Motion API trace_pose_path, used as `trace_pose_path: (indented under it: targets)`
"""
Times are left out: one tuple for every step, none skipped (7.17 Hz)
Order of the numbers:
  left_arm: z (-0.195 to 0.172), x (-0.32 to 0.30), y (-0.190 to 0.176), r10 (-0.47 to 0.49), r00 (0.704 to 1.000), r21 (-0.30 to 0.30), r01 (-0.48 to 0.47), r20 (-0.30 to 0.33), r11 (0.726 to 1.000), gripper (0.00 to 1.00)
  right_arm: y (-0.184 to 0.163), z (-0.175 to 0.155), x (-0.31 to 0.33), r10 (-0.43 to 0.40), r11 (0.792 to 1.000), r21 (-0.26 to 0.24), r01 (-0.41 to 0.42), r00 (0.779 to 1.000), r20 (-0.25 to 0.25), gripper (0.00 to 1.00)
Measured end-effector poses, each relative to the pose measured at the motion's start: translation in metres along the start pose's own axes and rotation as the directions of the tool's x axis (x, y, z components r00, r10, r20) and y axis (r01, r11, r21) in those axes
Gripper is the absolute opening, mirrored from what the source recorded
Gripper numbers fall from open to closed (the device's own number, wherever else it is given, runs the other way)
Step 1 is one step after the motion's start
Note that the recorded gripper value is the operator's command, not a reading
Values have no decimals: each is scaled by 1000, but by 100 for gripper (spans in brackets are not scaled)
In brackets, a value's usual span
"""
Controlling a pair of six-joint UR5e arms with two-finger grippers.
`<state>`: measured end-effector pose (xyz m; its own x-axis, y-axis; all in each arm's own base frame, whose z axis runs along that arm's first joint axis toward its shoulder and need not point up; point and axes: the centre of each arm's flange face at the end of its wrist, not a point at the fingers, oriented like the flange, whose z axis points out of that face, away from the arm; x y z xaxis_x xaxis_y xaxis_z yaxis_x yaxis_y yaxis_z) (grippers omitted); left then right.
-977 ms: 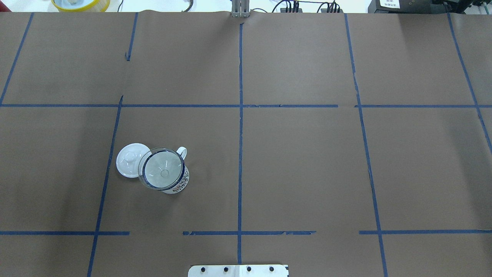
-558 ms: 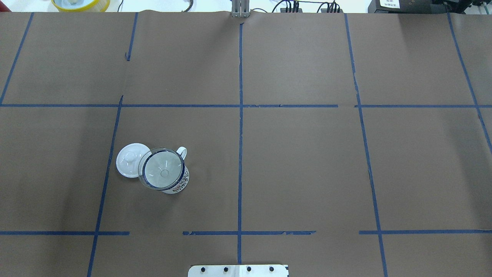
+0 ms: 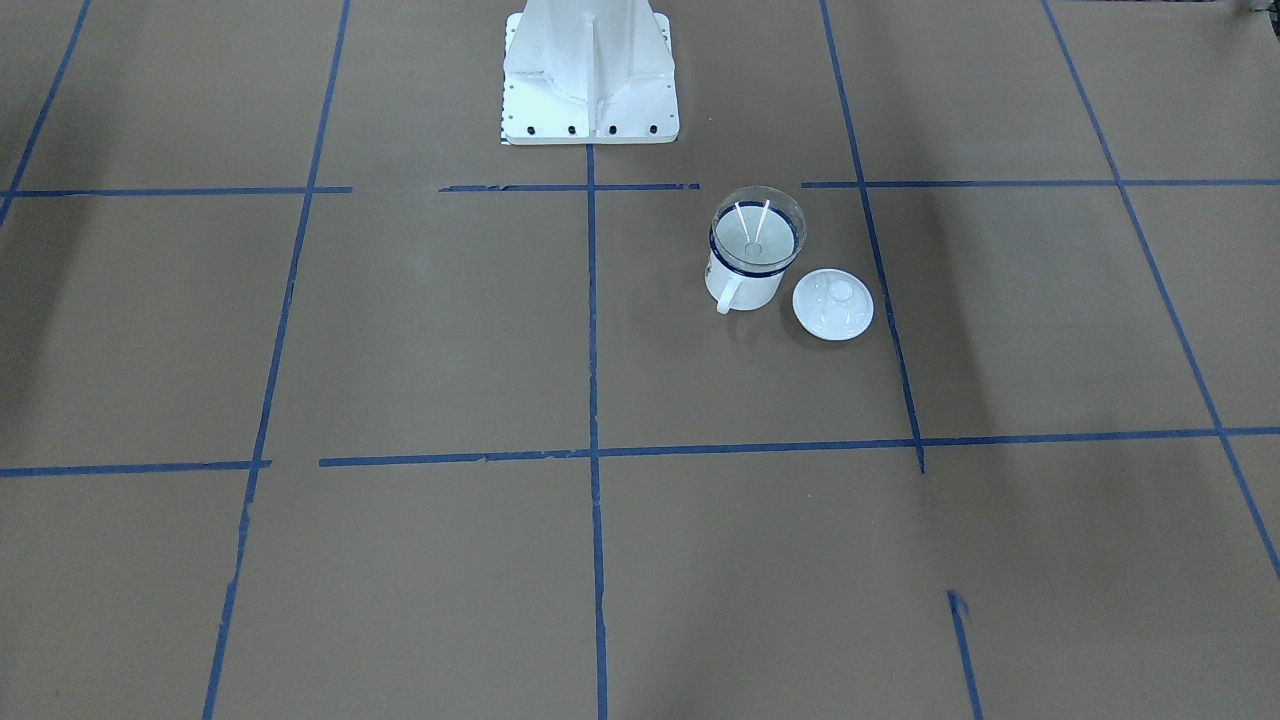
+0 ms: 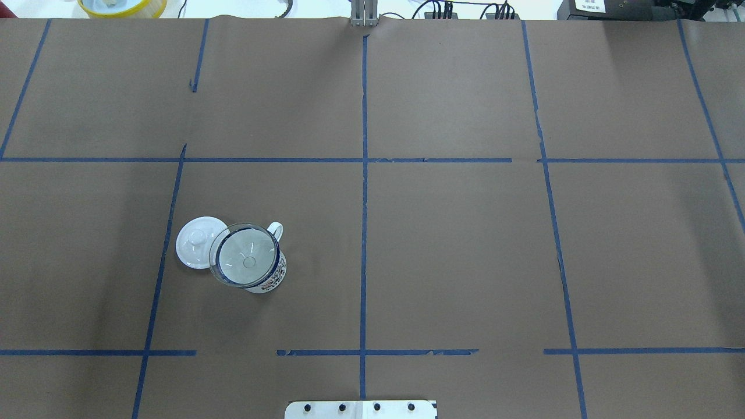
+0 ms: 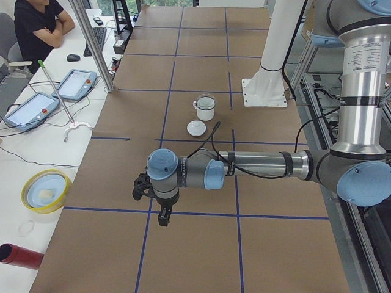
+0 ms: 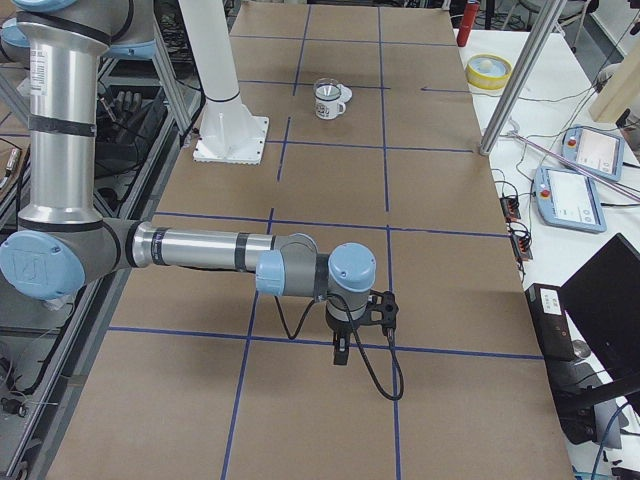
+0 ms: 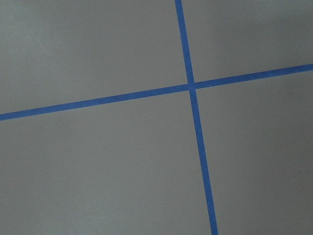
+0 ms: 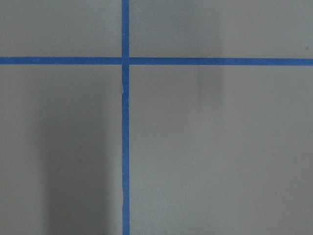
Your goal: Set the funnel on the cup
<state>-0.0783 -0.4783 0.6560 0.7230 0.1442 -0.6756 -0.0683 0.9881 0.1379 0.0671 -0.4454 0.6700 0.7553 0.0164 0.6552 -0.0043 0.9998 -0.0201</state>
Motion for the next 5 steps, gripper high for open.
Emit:
trace_pose_path:
  targets:
    - [-1,-2,1,-5,1000,1,5,1,1000,100,0,0,0,0,1000,0,0,1000,0,100]
    - [-1,-3,2,-7,1000,2,7,0,1000,100,0,0,0,0,1000,0,0,1000,0,100]
    - [-1,-4,2,-8,1000,3,8,0,1000,100,0,0,0,0,1000,0,0,1000,0,100]
    - [-2,-4,3,-9,1000,4,9,0,1000,100,0,0,0,0,1000,0,0,1000,0,100]
    - [-3,-4,3,-9,1000,5,9,0,1000,100,0,0,0,0,1000,0,0,1000,0,100]
